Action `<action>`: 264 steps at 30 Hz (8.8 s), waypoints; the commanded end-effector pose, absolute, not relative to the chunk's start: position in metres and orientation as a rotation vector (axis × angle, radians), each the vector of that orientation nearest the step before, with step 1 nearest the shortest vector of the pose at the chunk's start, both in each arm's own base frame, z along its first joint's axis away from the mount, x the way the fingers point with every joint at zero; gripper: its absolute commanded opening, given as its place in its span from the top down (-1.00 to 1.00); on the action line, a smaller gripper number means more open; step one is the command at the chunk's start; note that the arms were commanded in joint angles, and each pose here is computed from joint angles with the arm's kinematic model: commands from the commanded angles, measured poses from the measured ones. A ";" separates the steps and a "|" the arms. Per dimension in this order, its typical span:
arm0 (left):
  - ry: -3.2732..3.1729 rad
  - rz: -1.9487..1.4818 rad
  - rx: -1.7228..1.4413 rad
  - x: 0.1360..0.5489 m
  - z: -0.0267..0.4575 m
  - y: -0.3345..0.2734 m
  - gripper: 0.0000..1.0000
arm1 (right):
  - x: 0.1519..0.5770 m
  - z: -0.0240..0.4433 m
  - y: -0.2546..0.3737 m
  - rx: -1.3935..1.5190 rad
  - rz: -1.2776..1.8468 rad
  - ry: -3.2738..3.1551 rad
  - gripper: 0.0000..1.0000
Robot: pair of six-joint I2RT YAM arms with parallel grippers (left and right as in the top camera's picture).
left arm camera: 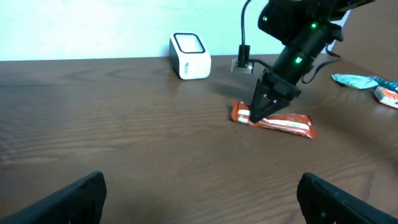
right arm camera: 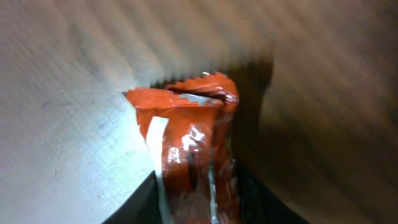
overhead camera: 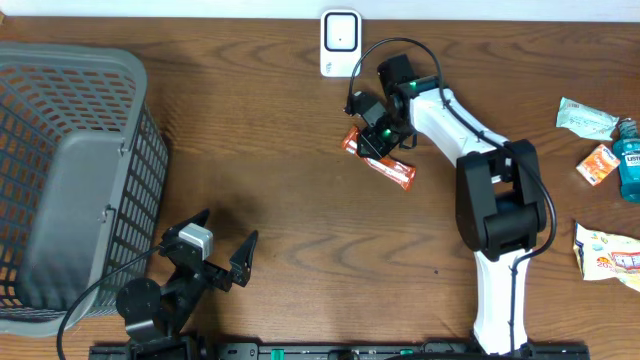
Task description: Scan the item barcode
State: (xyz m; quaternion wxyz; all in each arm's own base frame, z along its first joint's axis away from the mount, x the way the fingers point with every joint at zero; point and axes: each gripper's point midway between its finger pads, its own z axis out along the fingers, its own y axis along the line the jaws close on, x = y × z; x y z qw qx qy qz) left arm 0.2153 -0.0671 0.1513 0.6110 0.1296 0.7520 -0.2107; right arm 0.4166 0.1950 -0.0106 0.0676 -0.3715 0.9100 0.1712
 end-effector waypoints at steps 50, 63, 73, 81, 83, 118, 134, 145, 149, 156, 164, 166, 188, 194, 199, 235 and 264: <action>1.765 -0.515 0.291 0.214 0.141 -0.069 -0.96 | 0.401 0.197 0.217 -0.015 0.769 2.796 0.97; 1.765 -0.515 0.291 0.214 0.141 -0.069 -0.96 | 0.528 0.255 0.207 -0.206 0.185 2.150 0.97; 1.765 -0.515 0.291 0.214 0.141 -0.069 -0.96 | 0.616 0.249 0.211 -0.284 -0.103 1.773 0.97; 1.765 -0.515 0.291 0.214 0.141 -0.069 -0.95 | 0.651 0.233 0.229 -0.299 -0.208 1.526 0.97; 1.765 -0.515 0.291 0.214 0.141 -0.069 -0.95 | 0.656 0.224 0.240 -0.330 -0.226 1.515 0.97; 1.765 -0.515 0.291 0.214 0.141 -0.069 -0.96 | 0.670 0.199 0.264 -0.365 -0.595 1.346 0.97; 1.765 -0.515 0.291 0.214 0.141 -0.069 -0.96 | 0.623 0.246 0.184 0.118 -0.937 1.531 0.98; 1.765 -0.515 0.291 0.214 0.141 -0.069 -0.96 | 0.589 0.246 0.023 0.275 -1.562 1.809 0.98; 1.765 -0.515 0.291 0.214 0.141 -0.069 -0.96 | 0.573 0.205 -0.038 0.231 -1.771 1.914 0.98; 1.765 -0.515 0.291 0.214 0.141 -0.069 -0.95 | 0.517 0.076 -0.128 0.208 -1.544 2.414 0.98; 1.765 -0.515 0.291 0.214 0.141 -0.069 -0.96 | 0.461 0.027 -0.207 0.486 -1.377 2.682 0.93; 1.765 -0.515 0.291 0.214 0.141 -0.069 -0.95 | 0.456 0.026 -0.215 0.577 -1.273 2.707 0.00; 1.765 -0.515 0.291 0.214 0.141 -0.069 -0.95 | 0.389 0.409 -0.054 0.369 -0.043 2.111 -0.99; 1.765 -0.515 0.291 0.214 0.141 -0.069 -0.96 | 0.334 0.468 -0.049 0.351 -0.028 1.942 -0.99; 1.765 -0.515 0.291 0.214 0.141 -0.069 -0.96 | 0.295 0.500 -0.045 0.339 -0.020 1.837 -0.98; 1.765 -0.515 0.291 0.214 0.141 -0.069 -0.96 | 0.063 0.427 -0.023 0.356 -0.034 2.004 -0.98; 1.765 -0.515 0.291 0.214 0.141 -0.069 -0.96 | -0.048 0.387 -0.012 0.321 -0.007 1.689 -0.98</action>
